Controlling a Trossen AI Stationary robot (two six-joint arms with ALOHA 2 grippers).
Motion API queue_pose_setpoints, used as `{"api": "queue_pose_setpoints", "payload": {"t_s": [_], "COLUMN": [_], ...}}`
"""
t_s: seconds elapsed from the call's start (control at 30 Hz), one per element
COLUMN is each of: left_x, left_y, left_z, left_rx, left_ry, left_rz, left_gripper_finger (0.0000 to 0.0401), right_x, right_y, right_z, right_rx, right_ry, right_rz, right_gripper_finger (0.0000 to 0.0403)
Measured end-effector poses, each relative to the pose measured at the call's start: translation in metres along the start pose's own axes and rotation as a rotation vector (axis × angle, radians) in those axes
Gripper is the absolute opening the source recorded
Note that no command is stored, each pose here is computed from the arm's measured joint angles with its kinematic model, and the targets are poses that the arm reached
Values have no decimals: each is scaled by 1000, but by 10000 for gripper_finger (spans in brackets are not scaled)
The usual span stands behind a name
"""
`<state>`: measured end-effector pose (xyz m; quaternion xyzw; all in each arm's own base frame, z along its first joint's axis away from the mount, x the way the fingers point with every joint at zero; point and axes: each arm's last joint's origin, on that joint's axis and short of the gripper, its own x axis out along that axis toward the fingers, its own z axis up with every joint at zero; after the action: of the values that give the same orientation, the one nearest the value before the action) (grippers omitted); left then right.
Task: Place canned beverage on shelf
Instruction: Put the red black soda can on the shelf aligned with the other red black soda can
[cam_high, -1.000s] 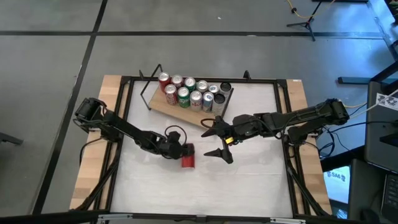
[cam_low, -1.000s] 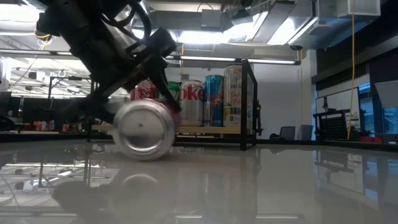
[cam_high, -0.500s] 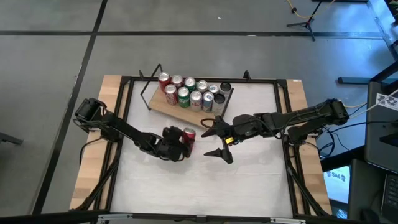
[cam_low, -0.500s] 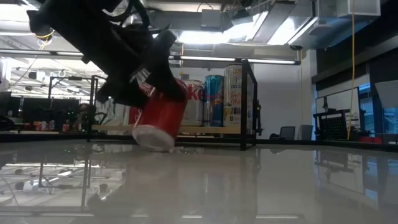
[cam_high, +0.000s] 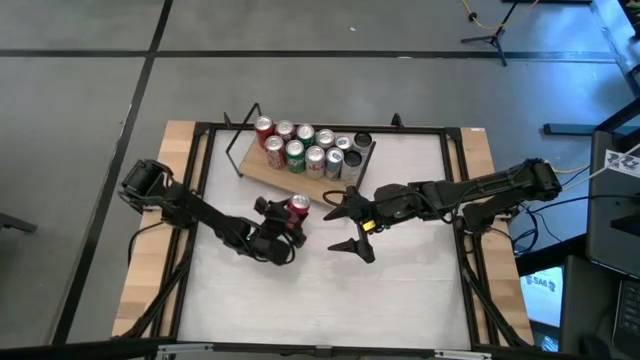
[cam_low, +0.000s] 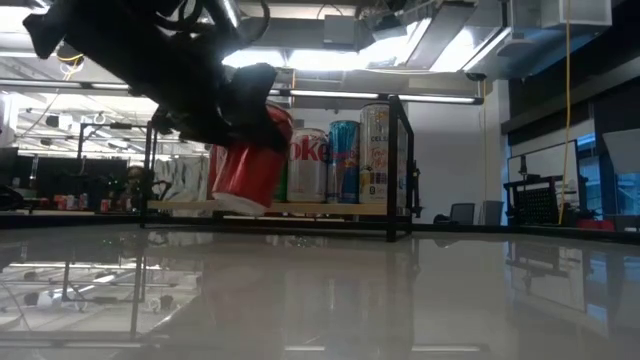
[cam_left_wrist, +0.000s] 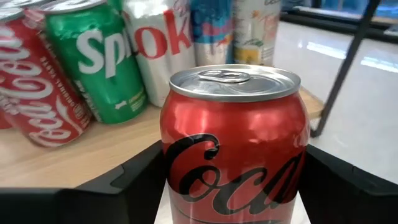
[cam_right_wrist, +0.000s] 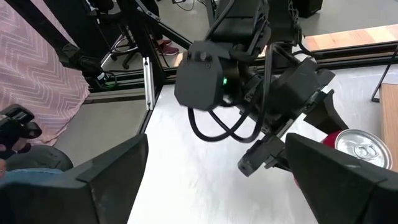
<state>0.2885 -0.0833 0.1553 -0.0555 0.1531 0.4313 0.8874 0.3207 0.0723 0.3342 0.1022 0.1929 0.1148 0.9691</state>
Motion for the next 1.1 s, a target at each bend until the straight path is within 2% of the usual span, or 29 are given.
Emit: {"api": "queue_pose_setpoints", "payload": {"t_s": [0.33, 0.47, 1.1], "left_x": [9, 14, 17], "left_y": [-16, -19, -21], "left_z": [-32, -43, -43], "left_rx": [-33, -29, -48], "left_ry": [-134, -141, -93], "left_rz": [99, 110, 63], "left_gripper_finger": [288, 289, 290], "right_x": [0, 0, 0], "right_y": [0, 0, 0], "right_z": [0, 0, 0], "right_rx": [0, 0, 0], "right_ry": [1, 1, 0], "right_rz": [-1, -1, 0], "right_gripper_finger": [372, 372, 372]}}
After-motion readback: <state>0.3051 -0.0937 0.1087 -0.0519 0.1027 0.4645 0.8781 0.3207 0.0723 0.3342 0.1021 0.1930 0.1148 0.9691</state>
